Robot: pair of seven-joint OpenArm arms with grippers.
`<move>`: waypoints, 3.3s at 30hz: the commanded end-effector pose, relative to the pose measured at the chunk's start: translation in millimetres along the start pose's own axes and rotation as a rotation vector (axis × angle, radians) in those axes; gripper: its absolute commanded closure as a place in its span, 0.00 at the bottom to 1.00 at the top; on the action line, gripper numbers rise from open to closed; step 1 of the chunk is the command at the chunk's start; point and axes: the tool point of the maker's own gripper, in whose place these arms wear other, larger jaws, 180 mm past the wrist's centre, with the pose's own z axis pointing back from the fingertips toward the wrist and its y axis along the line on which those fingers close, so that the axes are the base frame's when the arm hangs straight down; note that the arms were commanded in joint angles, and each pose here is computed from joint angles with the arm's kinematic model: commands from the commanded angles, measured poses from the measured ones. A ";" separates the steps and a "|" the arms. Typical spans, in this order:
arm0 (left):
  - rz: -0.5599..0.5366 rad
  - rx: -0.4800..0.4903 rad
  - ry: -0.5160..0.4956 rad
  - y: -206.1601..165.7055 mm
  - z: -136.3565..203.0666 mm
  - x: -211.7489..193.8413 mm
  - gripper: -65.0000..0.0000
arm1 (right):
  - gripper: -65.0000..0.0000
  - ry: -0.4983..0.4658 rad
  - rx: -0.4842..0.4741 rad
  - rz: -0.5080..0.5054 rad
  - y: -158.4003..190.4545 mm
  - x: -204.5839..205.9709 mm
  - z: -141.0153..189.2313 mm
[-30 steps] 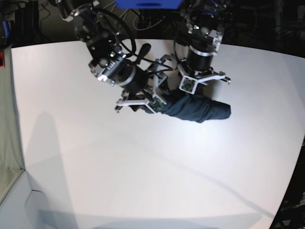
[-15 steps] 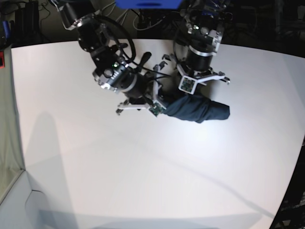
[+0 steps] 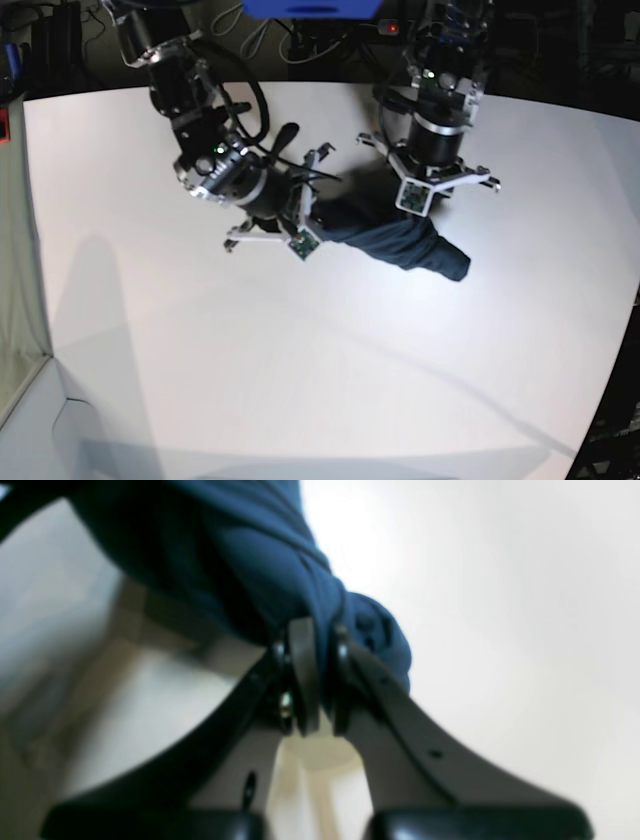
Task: Layout the t-shirt on the table in an organized manner, then fold the t-shirt properly
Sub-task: 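Release the left gripper and lift the shirt with the right gripper, then drag the held shirt with the right gripper away from the left gripper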
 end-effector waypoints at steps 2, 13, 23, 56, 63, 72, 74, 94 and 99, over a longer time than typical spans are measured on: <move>-0.006 0.062 -0.041 16.8 2.3 12.3 0.99 | 1.00 -0.011 -0.062 0.006 -20.6 6.4 5.2; -0.001 0.156 -0.021 55.1 0.9 4.8 0.99 | 1.00 0.041 -0.165 -0.072 -69.5 -19.6 11.9; 0.001 0.149 -0.017 51.6 -0.4 3.6 0.99 | 1.00 0.051 -0.195 -0.092 -86.2 -31.6 13.4; 0.005 -0.224 0.102 -113.4 0.0 -32.7 0.99 | 0.45 -0.030 -0.181 0.033 -58.6 28.3 43.2; 0.003 -0.224 0.103 -113.3 0.4 -33.7 0.99 | 0.41 -0.009 -0.127 0.030 -43.8 28.7 22.1; 0.003 -0.225 0.103 -113.5 0.4 -33.9 0.99 | 0.41 0.023 -0.118 0.017 -51.8 28.8 3.7; 0.001 -0.227 0.110 -114.6 0.3 -36.7 0.99 | 0.42 0.025 -0.113 0.007 -51.8 31.2 -1.1; -0.047 -0.234 0.162 -112.5 -10.9 -60.5 0.99 | 1.00 -0.143 -0.288 0.020 -118.4 94.8 43.0; -0.048 -0.233 0.161 -112.2 -11.4 -59.9 0.99 | 1.00 -0.218 -0.382 -0.062 -159.1 116.2 64.2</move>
